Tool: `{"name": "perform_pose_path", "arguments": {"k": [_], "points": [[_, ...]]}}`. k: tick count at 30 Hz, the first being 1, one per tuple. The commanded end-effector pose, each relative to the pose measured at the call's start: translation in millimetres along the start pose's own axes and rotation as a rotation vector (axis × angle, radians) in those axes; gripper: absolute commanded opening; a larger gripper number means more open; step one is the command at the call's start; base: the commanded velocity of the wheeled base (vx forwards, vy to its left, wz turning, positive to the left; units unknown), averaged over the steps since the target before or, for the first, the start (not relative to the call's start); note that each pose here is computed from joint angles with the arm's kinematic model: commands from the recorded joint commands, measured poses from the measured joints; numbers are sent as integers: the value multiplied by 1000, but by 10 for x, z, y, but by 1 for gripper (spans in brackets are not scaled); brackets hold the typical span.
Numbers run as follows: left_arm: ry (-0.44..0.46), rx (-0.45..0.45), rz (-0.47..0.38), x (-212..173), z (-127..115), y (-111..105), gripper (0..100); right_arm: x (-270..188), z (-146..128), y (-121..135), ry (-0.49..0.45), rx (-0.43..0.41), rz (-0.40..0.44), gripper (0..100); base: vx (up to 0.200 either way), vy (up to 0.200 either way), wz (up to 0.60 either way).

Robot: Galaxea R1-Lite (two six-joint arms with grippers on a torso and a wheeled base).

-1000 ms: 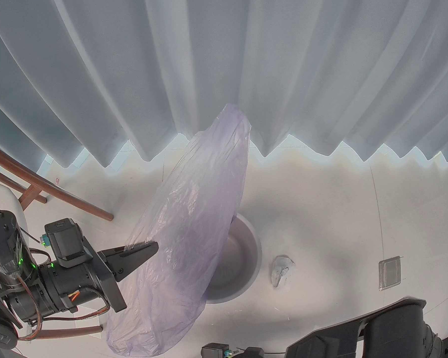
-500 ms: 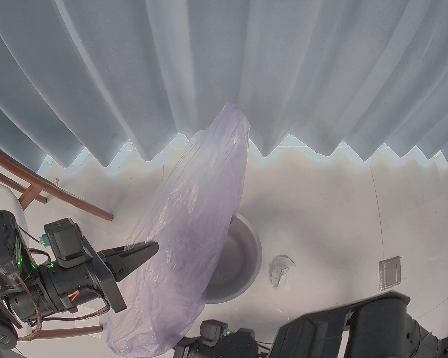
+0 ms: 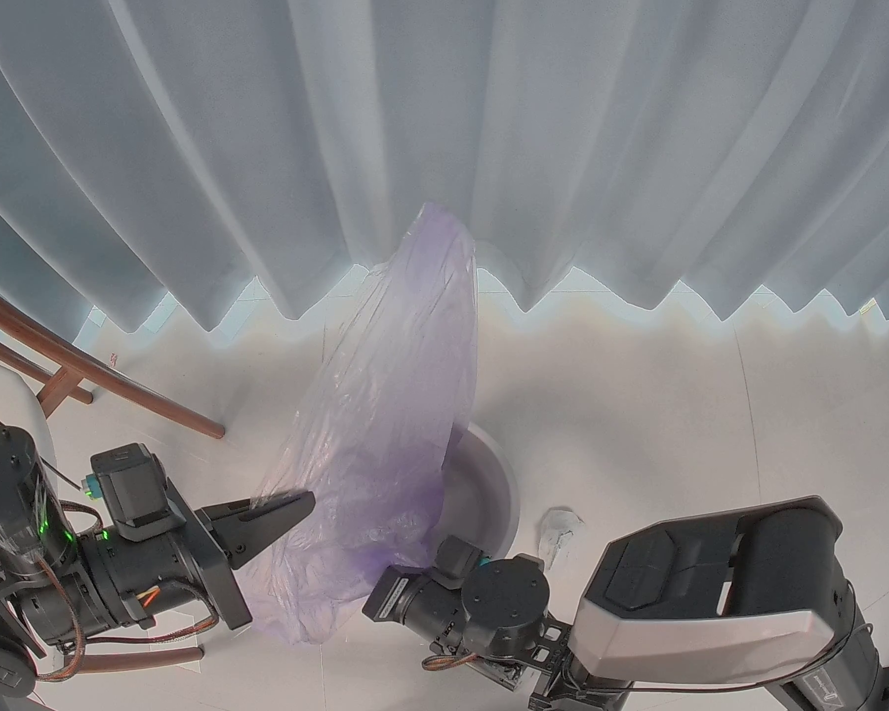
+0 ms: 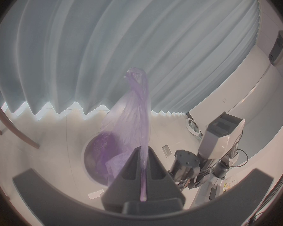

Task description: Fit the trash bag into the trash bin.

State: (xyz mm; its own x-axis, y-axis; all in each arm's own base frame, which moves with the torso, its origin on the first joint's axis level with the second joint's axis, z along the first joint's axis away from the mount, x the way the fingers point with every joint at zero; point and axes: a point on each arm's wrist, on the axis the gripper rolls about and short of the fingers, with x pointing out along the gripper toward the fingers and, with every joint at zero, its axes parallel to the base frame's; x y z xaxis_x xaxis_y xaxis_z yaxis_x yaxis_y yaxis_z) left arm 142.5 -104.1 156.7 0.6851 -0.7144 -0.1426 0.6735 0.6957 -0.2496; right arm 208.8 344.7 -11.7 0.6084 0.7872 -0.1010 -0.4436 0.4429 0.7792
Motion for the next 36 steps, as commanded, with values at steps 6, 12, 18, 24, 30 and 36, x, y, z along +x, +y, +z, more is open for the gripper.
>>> {"name": "perform_pose_path", "arguments": {"k": [6, 12, 18, 24, 30, 36], "points": [[30, -5, -7, -17, -73, -10, 0, 140, 57, -143, -46, 1, 1, 0, 0, 0, 0], [50, -10, 0, -21, -113, -1, 0, 33, -5, -206, -10, -6, -40, 0, 0, 0, 0], [64, -15, 4, 2, -134, 11, 0, -590, -233, 203, 225, 12, 4, 0, 0, 0, 0], [66, -14, 8, 15, -140, 16, 0, -1188, 99, 344, 390, 35, 69, 0, 0, 0, 0], [69, -14, 9, 8, -147, 16, 0, -1352, 309, 166, 356, 19, -5, 0, 0, 0, 0], [73, -15, 11, -3, -154, 16, 0, -1350, 491, -4, 294, 7, -64, 0, 0, 0, 0]]}}
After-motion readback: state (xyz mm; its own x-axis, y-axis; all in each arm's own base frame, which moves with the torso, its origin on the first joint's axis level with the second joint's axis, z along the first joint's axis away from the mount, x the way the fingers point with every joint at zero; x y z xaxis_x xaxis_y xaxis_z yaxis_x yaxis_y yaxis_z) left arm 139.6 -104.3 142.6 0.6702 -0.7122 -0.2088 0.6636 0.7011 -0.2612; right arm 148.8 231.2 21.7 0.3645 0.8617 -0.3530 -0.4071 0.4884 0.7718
